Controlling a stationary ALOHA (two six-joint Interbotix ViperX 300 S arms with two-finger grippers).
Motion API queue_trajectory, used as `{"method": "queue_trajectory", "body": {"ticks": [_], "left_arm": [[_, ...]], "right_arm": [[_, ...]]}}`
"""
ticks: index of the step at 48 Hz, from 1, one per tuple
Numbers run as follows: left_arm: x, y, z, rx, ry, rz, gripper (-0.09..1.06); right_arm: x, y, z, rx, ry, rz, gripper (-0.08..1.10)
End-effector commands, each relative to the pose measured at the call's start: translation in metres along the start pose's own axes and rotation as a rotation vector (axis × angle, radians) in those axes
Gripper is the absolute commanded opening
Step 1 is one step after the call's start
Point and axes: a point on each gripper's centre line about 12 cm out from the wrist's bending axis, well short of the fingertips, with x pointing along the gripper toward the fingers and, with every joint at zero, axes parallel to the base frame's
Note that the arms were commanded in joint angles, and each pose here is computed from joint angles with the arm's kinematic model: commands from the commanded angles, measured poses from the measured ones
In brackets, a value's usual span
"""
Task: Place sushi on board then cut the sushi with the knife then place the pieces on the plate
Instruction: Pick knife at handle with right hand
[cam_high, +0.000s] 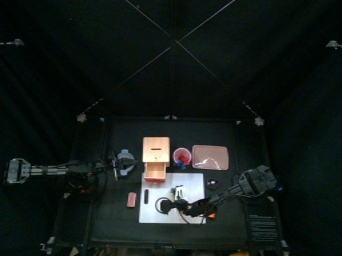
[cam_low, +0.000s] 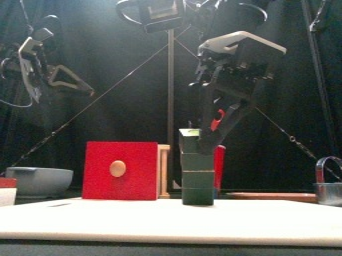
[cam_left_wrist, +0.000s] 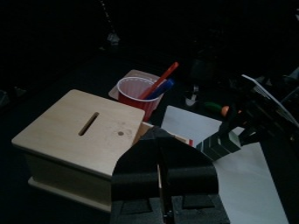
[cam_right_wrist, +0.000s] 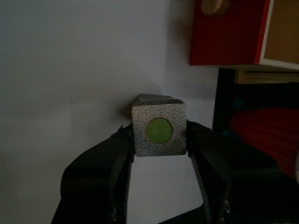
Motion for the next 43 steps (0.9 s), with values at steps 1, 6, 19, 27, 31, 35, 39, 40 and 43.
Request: {"method": "queue_trajectory", "body": {"ticks": [1, 6, 19, 27, 31, 35, 39, 40, 43], "left_arm": [[0.002, 0.003, 0.008, -0.022, -0.029, 0.022, 0.10], [0.002, 0.008, 0.009, -0.035, -0.033, 0.046, 0.10], [0.002, 0.012, 0.010, -0.037, -0.039, 0.067, 0.10], [0.002, 0.015, 0.009, -0.040, -0.040, 0.080, 0.10], [0.001, 0.017, 0.008, -0.038, -0.035, 0.087, 0.10], [0.001, 0.019, 0.007, -0.040, -0.036, 0.096, 0.10], [0.001, 0.020, 0.007, -0.040, -0.035, 0.101, 0.10], [0.000, 0.020, 0.007, -0.040, -0.035, 0.101, 0.10], [0.000, 0.020, 0.006, -0.039, -0.033, 0.101, 0.10]], "right_arm": [[-0.015, 0.002, 0.009, 0.032, -0.035, 0.035, 0.75], [-0.020, 0.008, 0.012, 0.060, -0.029, 0.073, 0.78], [-0.021, 0.013, 0.010, 0.098, 0.013, 0.120, 0.89], [-0.028, 0.014, 0.020, 0.100, -0.031, 0.131, 0.93], [-0.032, 0.016, 0.025, 0.103, -0.048, 0.132, 0.94], [-0.041, 0.020, 0.032, 0.102, -0.068, 0.129, 0.94], [-0.047, 0.024, 0.032, 0.098, -0.053, 0.118, 0.94], [-0.047, 0.025, 0.031, 0.095, -0.045, 0.113, 0.94], [-0.047, 0.024, 0.027, 0.114, -0.007, 0.089, 0.93]]}}
